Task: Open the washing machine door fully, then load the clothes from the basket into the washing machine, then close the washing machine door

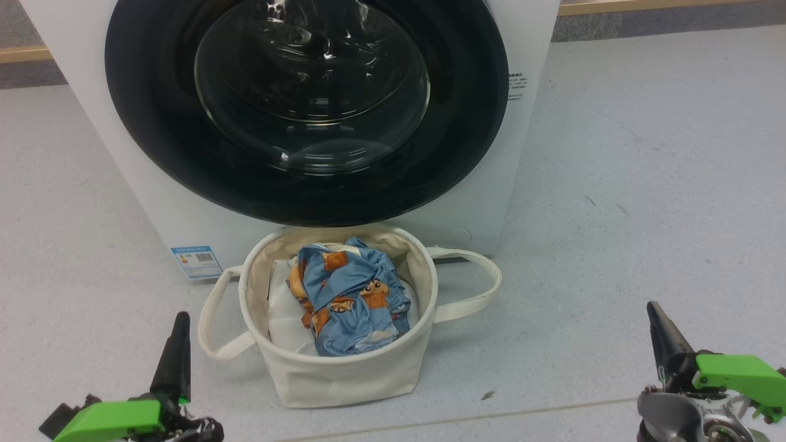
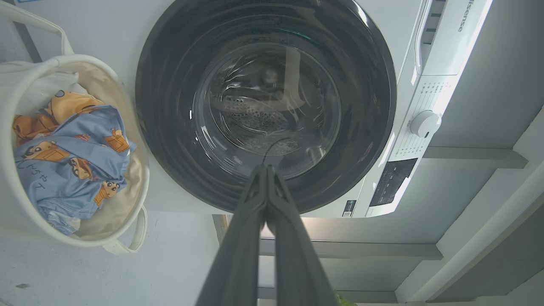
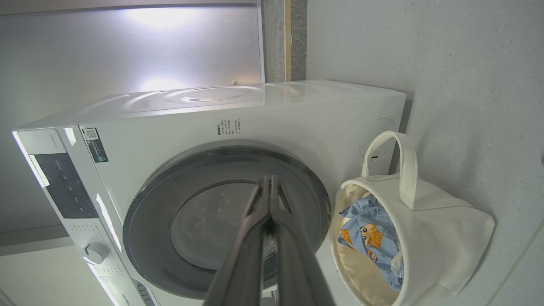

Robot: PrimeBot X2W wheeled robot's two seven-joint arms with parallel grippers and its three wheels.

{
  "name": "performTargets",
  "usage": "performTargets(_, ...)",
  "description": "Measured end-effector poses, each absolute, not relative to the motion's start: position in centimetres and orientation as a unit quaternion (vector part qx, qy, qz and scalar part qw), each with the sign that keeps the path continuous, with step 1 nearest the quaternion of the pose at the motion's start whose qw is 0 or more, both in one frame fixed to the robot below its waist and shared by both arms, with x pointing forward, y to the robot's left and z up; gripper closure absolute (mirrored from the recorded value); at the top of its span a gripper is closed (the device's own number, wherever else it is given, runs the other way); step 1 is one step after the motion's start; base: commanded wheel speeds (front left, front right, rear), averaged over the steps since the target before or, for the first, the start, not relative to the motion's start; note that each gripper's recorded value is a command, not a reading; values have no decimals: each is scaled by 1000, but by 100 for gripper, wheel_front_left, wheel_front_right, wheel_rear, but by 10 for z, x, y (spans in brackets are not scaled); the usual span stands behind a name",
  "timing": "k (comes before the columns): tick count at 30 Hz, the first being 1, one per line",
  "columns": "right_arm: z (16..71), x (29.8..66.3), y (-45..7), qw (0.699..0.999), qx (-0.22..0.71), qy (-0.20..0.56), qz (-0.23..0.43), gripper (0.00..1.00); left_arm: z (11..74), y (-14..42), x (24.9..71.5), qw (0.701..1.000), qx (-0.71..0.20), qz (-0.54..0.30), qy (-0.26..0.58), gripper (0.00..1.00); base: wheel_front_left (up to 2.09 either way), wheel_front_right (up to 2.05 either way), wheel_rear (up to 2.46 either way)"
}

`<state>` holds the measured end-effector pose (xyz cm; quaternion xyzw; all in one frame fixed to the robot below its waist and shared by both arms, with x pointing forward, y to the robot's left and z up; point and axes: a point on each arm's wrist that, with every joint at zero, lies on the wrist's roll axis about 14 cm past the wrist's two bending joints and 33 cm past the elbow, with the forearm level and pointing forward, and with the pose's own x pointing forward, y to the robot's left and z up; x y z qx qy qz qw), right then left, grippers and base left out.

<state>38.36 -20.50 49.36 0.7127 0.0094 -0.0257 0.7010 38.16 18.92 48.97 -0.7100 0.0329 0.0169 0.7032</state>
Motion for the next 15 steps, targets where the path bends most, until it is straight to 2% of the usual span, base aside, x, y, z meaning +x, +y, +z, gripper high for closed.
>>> performTargets(15, 494, 384, -205, 701, 713, 9, -26, 100, 490, 189, 382, 703, -710, 17, 33, 100, 0, 0, 0)
